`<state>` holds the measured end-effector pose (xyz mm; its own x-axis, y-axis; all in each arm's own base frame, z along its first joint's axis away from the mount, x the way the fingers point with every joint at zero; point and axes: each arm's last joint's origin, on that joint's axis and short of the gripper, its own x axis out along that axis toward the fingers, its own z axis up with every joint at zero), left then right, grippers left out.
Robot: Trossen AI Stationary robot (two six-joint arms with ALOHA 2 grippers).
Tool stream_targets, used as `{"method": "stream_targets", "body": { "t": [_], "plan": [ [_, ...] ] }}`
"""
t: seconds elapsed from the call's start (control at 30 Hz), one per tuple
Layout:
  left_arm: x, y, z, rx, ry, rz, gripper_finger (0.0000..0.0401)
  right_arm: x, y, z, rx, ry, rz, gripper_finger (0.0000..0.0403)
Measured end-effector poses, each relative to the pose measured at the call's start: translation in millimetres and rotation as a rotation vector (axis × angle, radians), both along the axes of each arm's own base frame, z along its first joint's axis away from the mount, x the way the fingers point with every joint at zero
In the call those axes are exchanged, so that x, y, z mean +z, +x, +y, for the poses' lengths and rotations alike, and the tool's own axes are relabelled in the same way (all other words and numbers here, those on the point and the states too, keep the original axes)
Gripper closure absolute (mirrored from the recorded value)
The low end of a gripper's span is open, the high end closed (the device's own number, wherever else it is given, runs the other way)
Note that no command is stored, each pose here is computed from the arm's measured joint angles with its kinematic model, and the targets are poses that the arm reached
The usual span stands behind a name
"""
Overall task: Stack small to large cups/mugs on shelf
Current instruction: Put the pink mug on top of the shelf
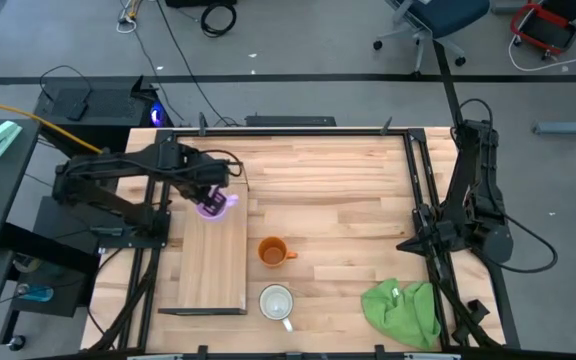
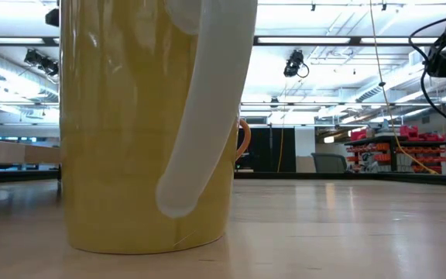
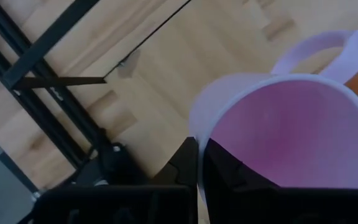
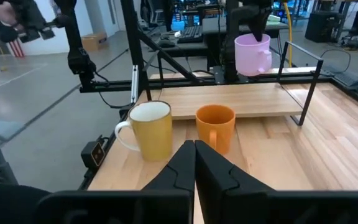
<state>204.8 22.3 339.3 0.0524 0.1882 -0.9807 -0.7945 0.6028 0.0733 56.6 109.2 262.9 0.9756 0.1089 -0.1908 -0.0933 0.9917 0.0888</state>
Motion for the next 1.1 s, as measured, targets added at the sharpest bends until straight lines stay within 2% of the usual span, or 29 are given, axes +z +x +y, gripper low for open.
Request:
{"method": "stream_targets", "body": {
  "t": [0.1, 0.3, 0.6, 0.8, 1.1],
  "plan": [
    [-8, -7, 6, -0.002, 0.005, 0.013, 0.0389, 0, 0, 0, 0.003, 0.001, 0.002, 0.0391],
    [-24, -10, 21, -0.065, 0.037, -0.075, 0.0389, -2, 0, -1, 0.003, -0.024, 0.009, 0.0391],
    [-49, -23, 38, -0.072, -0.038, -0.03, 0.0389, -4, 0, 0, 0.002, -0.036, 0.015, 0.0388],
    [-59, -28, 47, -0.103, -0.05, -0.132, 0.0389, -4, 0, 0, 0.002, -0.042, 0.017, 0.0387],
    [-72, -45, 53, -0.076, -0.062, -0.104, 0.0389, -4, 0, -1, 0.003, -0.047, 0.016, 0.0387]
  ]
}}
